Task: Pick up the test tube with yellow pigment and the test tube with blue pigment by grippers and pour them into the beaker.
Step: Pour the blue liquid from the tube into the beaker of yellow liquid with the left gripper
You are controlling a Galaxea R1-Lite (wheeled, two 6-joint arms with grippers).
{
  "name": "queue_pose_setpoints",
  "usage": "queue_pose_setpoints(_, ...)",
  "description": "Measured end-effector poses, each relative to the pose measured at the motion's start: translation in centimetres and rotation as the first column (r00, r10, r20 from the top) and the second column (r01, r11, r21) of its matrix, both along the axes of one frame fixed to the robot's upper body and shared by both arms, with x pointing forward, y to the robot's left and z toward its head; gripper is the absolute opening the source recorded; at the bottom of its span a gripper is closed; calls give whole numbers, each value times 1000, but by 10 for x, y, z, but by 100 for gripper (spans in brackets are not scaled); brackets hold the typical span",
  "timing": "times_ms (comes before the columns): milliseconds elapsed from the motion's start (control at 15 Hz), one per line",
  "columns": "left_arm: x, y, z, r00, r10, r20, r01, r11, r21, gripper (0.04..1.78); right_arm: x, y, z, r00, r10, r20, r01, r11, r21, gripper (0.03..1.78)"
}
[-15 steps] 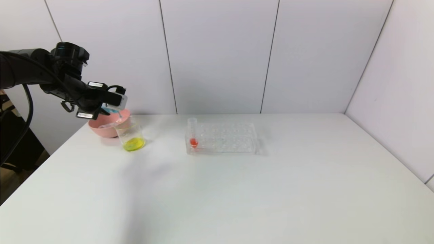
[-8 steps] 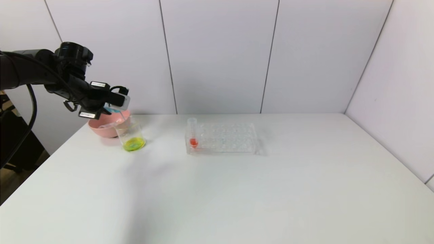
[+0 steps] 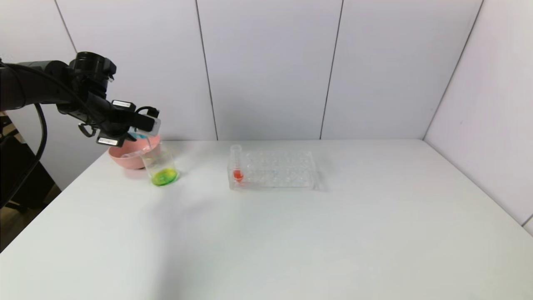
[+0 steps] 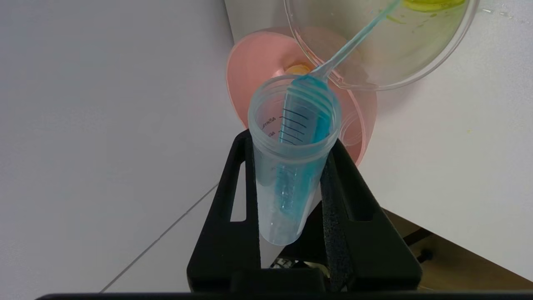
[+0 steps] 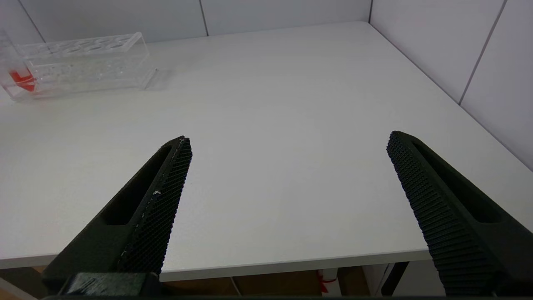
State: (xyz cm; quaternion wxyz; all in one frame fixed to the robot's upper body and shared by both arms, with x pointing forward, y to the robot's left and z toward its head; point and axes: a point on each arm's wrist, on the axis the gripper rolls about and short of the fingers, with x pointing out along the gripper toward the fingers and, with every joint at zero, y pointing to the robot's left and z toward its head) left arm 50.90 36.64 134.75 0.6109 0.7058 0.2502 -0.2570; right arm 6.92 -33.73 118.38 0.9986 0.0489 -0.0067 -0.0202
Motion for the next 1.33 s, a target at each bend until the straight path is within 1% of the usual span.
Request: queue_pose_setpoints(1333, 1, -2, 0, 1000, -10, 4, 10, 999, 39, 44, 0, 0, 0, 1000, 0, 1, 0, 1000, 0, 171)
